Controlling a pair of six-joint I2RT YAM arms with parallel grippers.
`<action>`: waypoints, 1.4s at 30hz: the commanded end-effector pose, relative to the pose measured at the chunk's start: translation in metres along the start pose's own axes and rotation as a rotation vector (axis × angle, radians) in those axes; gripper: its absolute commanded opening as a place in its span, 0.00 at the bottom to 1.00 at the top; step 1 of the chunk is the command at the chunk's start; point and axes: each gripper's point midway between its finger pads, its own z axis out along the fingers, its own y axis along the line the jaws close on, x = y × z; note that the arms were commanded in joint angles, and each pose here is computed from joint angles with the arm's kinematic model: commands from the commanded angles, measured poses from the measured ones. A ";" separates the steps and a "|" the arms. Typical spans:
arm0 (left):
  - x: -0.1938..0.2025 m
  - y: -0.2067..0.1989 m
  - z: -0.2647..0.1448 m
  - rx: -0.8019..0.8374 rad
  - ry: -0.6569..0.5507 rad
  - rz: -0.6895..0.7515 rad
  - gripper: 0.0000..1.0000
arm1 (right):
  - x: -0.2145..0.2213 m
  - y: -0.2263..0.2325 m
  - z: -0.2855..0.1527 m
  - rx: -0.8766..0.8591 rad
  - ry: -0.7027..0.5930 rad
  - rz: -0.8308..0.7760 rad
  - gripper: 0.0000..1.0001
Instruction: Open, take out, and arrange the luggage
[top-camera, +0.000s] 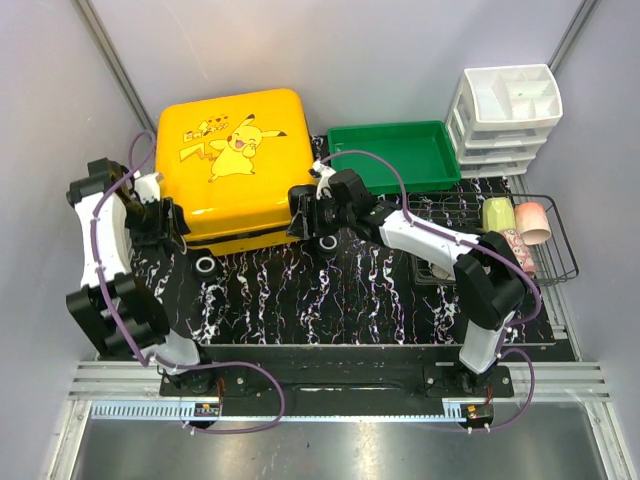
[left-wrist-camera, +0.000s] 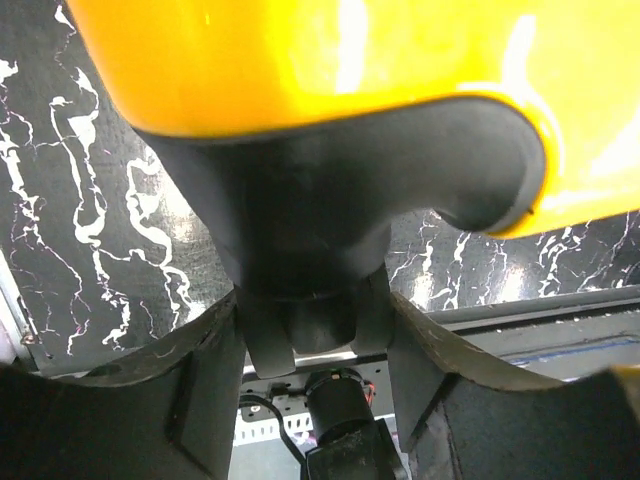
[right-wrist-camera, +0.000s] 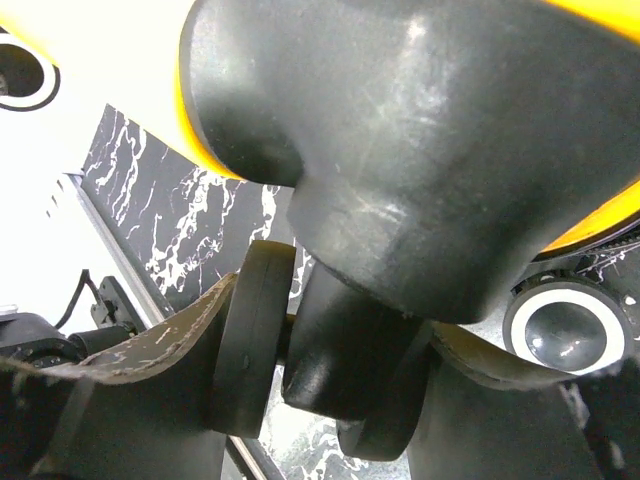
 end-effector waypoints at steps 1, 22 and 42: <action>-0.130 0.029 0.010 -0.080 -0.324 0.140 0.10 | -0.052 0.066 -0.007 -0.239 -0.147 -0.223 0.07; -0.161 -0.048 -0.124 0.004 -0.663 0.345 0.99 | -0.117 0.034 -0.111 -0.213 -0.233 -0.187 0.87; -0.049 -0.301 0.031 0.147 -0.359 0.547 0.99 | -0.112 -0.095 -0.141 0.270 -0.318 0.017 0.90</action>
